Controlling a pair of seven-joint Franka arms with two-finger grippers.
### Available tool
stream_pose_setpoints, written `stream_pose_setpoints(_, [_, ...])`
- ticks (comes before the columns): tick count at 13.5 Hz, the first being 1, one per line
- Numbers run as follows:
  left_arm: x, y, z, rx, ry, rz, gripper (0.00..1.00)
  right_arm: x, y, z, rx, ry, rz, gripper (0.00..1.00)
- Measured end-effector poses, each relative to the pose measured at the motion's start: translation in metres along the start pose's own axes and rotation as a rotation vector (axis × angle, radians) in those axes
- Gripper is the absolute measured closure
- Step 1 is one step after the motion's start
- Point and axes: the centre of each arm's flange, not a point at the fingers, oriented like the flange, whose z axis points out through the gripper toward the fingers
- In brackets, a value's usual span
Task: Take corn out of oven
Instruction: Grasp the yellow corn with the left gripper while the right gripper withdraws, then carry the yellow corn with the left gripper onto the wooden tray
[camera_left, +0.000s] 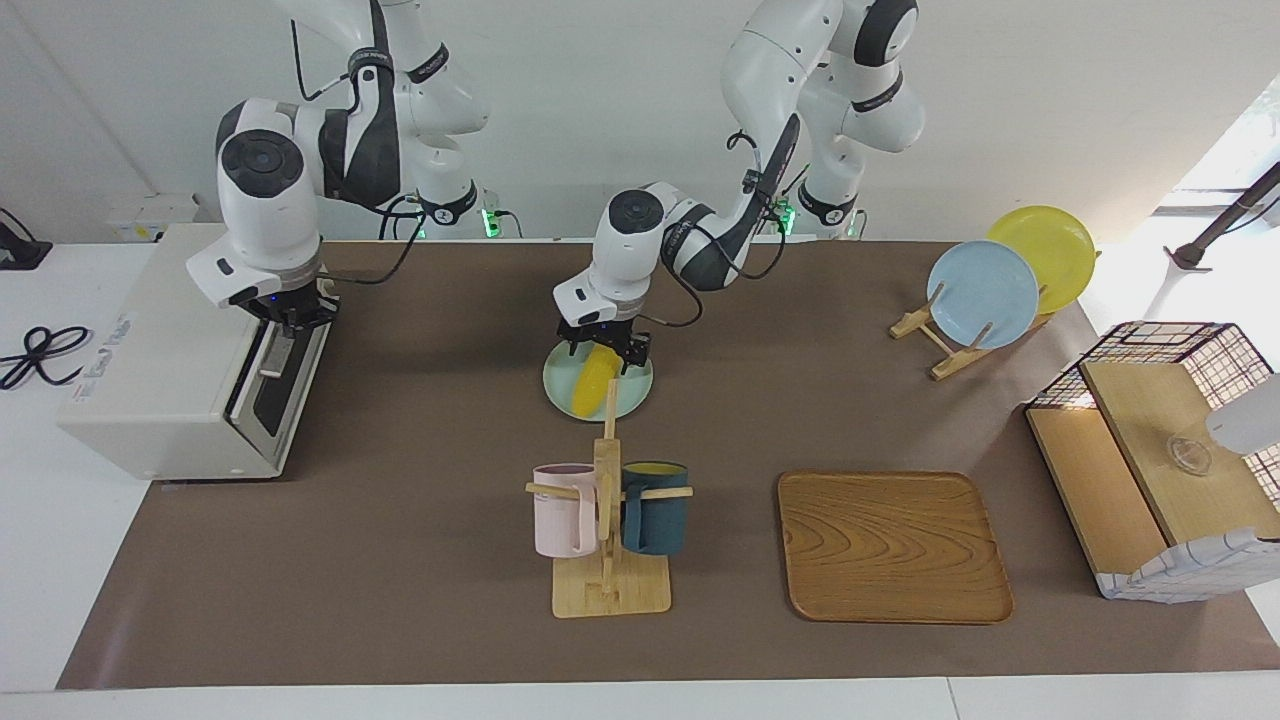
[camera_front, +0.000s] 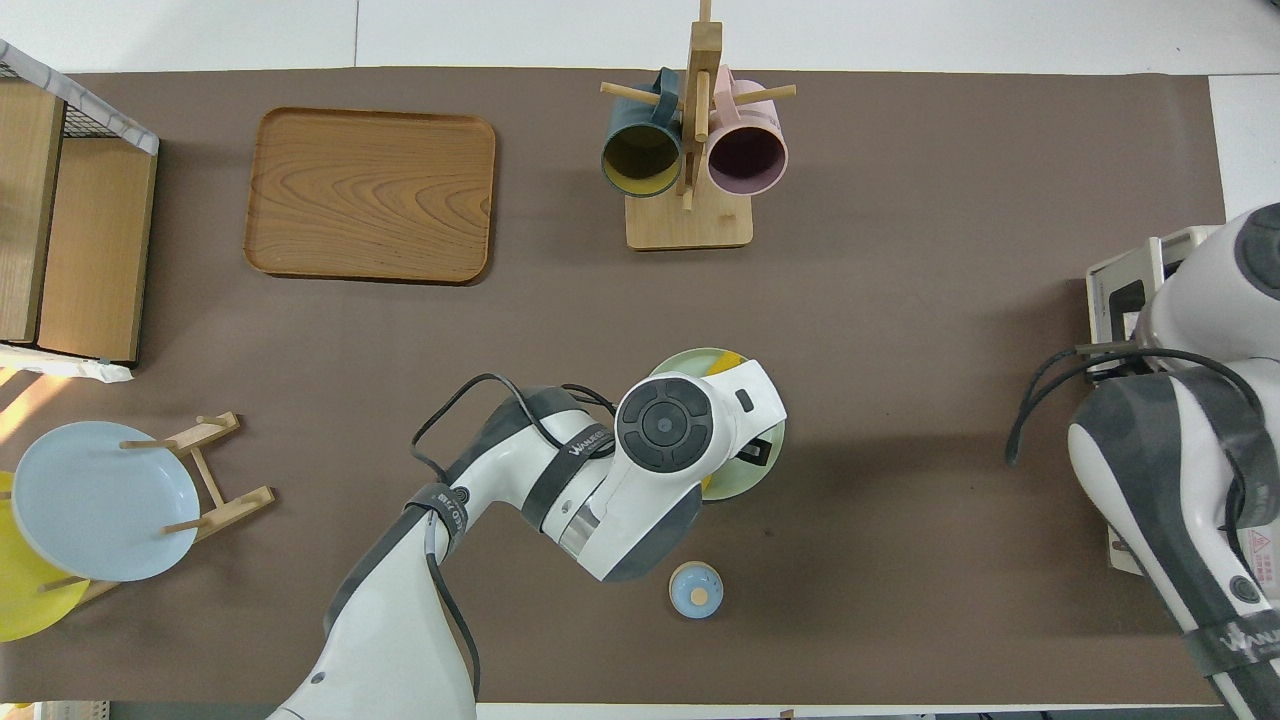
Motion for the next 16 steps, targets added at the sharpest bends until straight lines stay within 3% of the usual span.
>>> stream_pose_setpoints(4, [-0.002, 0.001, 0.003, 0.015, 0.002, 0.003, 0.04, -0.001, -0.001, -0.001, -0.002, 0.001, -0.006, 0.99])
stream_pose_setpoints(7, [0.002, -0.007, 0.003, 0.023, 0.005, -0.011, 0.43, -0.007, 0.006, -0.011, 0.031, -0.041, 0.01, 0.99])
stream_pose_setpoints(13, [0.022, -0.03, -0.016, 0.049, 0.0, -0.073, 0.46, -0.012, 0.003, -0.109, 0.265, -0.024, 0.038, 0.99])
stream_pose_setpoints(16, [0.039, -0.064, -0.071, 0.058, 0.005, -0.137, 0.46, -0.006, -0.012, -0.138, 0.337, -0.017, 0.011, 0.7])
